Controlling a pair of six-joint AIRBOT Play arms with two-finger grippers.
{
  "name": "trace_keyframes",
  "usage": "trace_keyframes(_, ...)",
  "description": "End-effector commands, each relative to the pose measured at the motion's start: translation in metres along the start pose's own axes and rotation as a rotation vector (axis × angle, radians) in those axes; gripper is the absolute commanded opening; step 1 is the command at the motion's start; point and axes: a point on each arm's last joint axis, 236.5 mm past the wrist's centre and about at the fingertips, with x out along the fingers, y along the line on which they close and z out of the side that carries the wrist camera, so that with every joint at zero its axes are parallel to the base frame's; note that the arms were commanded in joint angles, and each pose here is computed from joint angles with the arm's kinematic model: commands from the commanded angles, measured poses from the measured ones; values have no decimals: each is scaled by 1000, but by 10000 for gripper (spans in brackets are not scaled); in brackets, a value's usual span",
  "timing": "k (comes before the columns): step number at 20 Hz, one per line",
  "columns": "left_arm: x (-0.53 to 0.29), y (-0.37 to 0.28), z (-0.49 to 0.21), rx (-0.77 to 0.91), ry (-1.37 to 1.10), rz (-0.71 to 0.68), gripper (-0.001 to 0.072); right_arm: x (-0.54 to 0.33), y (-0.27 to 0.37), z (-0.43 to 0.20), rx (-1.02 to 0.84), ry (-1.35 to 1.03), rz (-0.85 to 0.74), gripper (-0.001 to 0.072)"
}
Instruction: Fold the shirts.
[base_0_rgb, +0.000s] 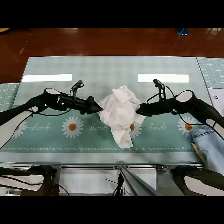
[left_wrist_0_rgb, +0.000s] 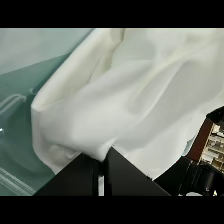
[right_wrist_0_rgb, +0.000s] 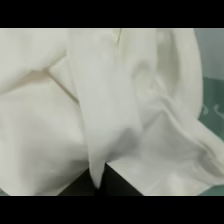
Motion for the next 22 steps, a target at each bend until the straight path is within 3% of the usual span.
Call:
trace_keyframes(1,-23,-18,14,59,-69,-15,25,-20,9,19,-32,-60,1,36)
trace_keyframes(5,-114,-97,36,274,-270,-79,25,-123,21,63,-157,-240,-52,35)
trace_keyframes(8,-194,-200,29,538,-458,-115,26,-217,72,92,-276,-470,-63,35)
trace_keyframes(14,-314,-404,-75,1063,-753,-183,26,-380,213,88,-524,-875,-31,35)
trace_keyframes(19,-340,-460,-161,1189,-750,-224,26,-416,261,45,-564,-868,10,35)
trace_keyframes(22,-322,-426,-175,1102,-622,-92,26,-402,238,13,-520,-701,-93,35)
